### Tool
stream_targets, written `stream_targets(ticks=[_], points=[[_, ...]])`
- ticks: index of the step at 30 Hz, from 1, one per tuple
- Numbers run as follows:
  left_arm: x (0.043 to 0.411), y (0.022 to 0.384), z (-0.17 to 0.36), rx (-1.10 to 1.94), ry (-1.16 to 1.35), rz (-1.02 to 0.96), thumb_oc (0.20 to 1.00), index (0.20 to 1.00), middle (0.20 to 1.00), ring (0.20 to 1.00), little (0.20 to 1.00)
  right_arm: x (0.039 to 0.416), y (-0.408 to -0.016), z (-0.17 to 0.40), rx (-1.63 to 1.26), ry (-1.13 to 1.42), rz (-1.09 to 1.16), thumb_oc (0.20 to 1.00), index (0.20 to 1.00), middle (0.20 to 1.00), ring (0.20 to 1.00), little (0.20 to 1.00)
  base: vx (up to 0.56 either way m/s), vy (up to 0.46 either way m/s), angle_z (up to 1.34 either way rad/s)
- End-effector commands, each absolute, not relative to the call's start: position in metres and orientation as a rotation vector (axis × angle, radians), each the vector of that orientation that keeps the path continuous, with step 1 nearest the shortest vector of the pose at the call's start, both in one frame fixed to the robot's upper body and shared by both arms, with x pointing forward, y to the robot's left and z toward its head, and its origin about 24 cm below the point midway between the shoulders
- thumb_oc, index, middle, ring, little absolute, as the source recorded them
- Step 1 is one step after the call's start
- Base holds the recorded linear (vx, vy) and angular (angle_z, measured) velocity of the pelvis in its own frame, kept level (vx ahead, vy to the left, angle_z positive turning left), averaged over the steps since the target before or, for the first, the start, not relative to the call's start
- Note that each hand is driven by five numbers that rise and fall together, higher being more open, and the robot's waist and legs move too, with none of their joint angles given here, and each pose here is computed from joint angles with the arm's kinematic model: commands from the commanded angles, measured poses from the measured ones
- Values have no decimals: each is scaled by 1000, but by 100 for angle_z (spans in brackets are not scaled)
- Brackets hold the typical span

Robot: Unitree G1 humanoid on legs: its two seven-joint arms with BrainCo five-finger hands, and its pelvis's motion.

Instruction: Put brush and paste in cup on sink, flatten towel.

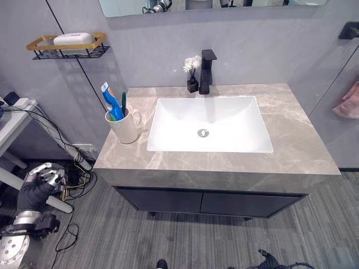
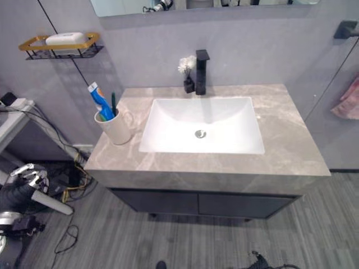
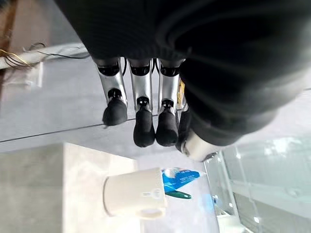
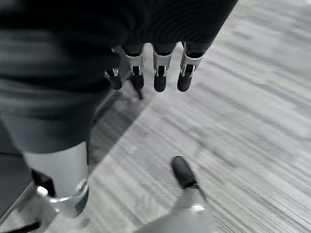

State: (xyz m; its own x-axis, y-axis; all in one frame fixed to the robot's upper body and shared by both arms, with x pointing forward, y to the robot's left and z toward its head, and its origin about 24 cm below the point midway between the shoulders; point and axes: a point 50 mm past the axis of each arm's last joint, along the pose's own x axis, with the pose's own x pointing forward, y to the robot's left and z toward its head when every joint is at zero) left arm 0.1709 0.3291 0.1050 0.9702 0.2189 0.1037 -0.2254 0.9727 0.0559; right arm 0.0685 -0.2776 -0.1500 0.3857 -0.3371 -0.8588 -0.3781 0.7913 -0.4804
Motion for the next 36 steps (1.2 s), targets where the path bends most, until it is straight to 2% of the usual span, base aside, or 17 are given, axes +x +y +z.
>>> stream_targets(ticks=[1, 7, 15, 17, 36], points=[[185, 333, 139, 113, -203, 173, 200, 200, 200, 200, 200, 81, -280, -148, -710, 1185, -20, 1000, 1000, 1000, 1000, 1000, 37, 8, -3], [192, 343, 142, 138, -143, 155, 200, 200, 200, 200, 200, 74, -284, -148, -717, 1217, -17, 1000, 1000, 1000, 1000, 1000, 24, 3, -9], [202, 350, 141, 171, -108, 169, 200, 200, 200, 200, 200, 103, -274, -142, -691, 1092, -3, 1000, 1000, 1000, 1000, 1000, 9, 0, -3], [208, 349, 145, 184, -115, 154, 200, 200, 200, 200, 200, 121, -271, -134, -850, 996, 130, 1000, 1000, 1000, 1000, 1000, 0, 0, 0], [231, 339, 133, 201, -93, 138, 200, 200, 200, 200, 200, 114, -278, -134, -819, 1029, 76, 1000, 1000, 1000, 1000, 1000, 4, 0, -1]])
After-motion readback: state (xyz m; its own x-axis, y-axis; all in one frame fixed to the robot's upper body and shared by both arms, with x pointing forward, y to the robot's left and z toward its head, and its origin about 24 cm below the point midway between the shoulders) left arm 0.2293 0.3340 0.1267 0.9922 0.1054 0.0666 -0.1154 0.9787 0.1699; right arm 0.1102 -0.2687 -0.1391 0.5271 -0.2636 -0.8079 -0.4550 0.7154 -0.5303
